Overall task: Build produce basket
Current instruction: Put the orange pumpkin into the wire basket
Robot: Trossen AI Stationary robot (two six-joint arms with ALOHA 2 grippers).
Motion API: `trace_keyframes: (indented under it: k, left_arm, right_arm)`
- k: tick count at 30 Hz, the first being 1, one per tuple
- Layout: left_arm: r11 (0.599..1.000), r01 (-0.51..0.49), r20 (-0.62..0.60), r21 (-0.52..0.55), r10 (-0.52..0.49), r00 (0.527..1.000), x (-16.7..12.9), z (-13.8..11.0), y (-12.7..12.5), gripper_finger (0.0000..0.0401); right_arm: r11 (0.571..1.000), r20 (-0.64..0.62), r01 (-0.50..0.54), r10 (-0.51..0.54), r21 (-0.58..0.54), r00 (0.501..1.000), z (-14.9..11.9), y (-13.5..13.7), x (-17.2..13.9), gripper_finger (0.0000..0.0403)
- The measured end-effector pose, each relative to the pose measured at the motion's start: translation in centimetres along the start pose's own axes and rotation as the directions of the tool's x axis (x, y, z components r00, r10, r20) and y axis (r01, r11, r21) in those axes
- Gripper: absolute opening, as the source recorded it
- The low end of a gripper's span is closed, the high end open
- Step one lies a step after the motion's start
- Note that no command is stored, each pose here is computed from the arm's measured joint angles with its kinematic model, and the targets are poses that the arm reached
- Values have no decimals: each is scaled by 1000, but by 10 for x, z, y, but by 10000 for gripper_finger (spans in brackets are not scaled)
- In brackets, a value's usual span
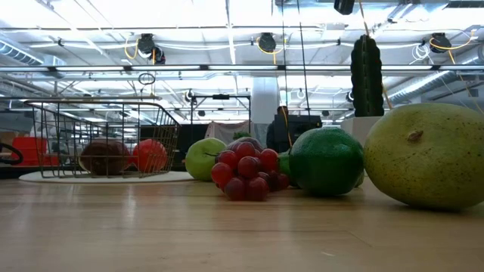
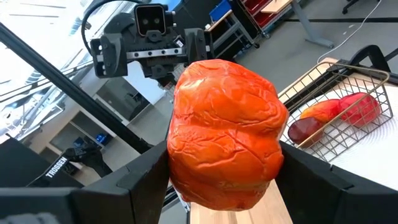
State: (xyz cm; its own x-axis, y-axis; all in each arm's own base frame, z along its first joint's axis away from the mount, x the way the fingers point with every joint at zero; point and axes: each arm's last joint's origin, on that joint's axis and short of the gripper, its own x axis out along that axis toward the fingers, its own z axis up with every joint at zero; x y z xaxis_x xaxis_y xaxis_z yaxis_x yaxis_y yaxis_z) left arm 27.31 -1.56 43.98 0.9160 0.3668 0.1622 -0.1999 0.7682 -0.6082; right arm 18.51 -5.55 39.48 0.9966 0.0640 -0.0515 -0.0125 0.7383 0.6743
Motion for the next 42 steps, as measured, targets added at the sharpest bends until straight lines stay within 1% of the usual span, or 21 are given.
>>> trace_keyframes:
  k: [6, 12, 16, 21, 25, 28, 34, 42]
  left_arm:
    - [1000, -4, 5, -1, 4, 1000, 1, 1, 1, 391]
    - [999, -18, -25, 34, 19, 999, 6, -8, 3, 391]
    - [999, -5, -41, 37, 7, 999, 10, -12, 4, 390]
    - [1000, -7, -58, -5, 6, 998, 14, -17, 6, 390]
    - [999, 17, -76, -42, -20, 997, 16, -19, 5, 390]
    - [999, 19, -103, -51, -24, 994, 17, -22, 6, 390]
    - [995, -3, -162, -104, -14, 987, 20, -29, 11, 390]
    - [991, -31, -184, -127, 7, 983, 37, -44, 20, 390]
  right_arm:
    - [1000, 1, 1, -1, 0, 1000, 0, 0, 0, 254]
    - [1000, 3, 1, -1, 1, 1000, 0, 0, 0, 254]
    - [1000, 3, 1, -1, 1, 1000, 0, 0, 0, 254]
    - [1000, 3, 0, 0, 1, 1000, 0, 0, 0, 254]
    - [1000, 2, 0, 0, -3, 1000, 0, 0, 0, 254]
    - [1000, 1, 1, -1, -7, 1000, 0, 0, 1, 254]
    - [1000, -1, 1, -1, -23, 1000, 0, -1, 1, 254]
    - [1000, -3, 3, -3, -22, 1000, 0, -1, 2, 254]
